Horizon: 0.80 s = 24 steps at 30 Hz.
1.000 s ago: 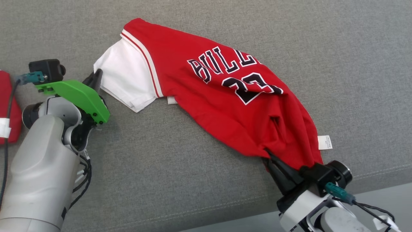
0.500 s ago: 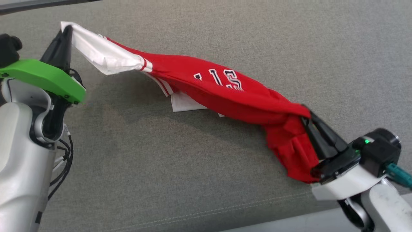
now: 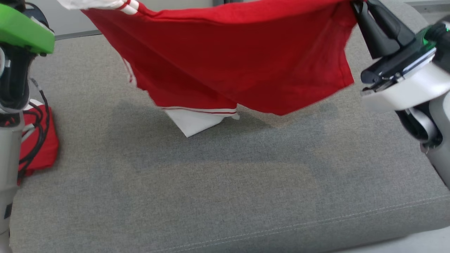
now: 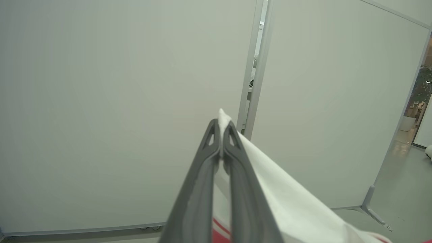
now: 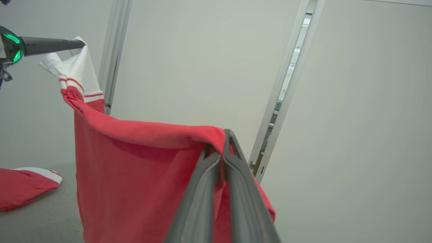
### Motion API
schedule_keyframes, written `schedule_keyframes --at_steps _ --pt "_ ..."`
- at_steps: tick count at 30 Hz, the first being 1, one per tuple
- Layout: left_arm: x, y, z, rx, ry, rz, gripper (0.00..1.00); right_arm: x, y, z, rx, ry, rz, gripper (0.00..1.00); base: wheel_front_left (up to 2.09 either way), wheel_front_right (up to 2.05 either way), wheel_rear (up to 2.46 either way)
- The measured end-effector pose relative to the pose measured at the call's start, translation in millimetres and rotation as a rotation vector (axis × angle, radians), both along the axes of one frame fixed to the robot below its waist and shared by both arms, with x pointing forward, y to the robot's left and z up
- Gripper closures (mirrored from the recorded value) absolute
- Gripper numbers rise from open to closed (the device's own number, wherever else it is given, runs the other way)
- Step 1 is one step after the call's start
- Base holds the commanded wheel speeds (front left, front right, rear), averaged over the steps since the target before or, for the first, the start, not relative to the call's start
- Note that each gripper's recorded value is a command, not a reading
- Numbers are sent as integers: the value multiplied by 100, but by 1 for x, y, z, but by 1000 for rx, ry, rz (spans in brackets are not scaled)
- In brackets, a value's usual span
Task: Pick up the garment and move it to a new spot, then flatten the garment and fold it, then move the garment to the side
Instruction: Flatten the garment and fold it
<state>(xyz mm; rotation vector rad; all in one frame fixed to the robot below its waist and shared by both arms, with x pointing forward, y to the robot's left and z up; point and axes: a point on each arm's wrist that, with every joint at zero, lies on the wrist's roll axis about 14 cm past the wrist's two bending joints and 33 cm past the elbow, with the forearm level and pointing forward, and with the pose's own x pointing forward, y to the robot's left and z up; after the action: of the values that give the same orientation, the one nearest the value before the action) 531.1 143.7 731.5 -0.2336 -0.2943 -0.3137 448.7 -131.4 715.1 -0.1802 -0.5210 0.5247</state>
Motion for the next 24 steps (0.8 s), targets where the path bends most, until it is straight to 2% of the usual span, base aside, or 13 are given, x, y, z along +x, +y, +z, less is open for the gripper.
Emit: schedule_keyframes --at_steps 5,12,17,24 --pt "-13 2 55 18 -111 17 100 7 4 45 -53 -74 6 100 0 0 0" --pt "-27 7 107 50 -190 47 100 15 6 83 -83 -110 0 100 0 0 0" --pt "-17 10 105 88 -143 65 100 31 9 84 -104 -65 -9 100 0 0 0" --pt "20 13 91 98 -95 106 100 79 -2 62 -107 55 -84 100 0 0 0"
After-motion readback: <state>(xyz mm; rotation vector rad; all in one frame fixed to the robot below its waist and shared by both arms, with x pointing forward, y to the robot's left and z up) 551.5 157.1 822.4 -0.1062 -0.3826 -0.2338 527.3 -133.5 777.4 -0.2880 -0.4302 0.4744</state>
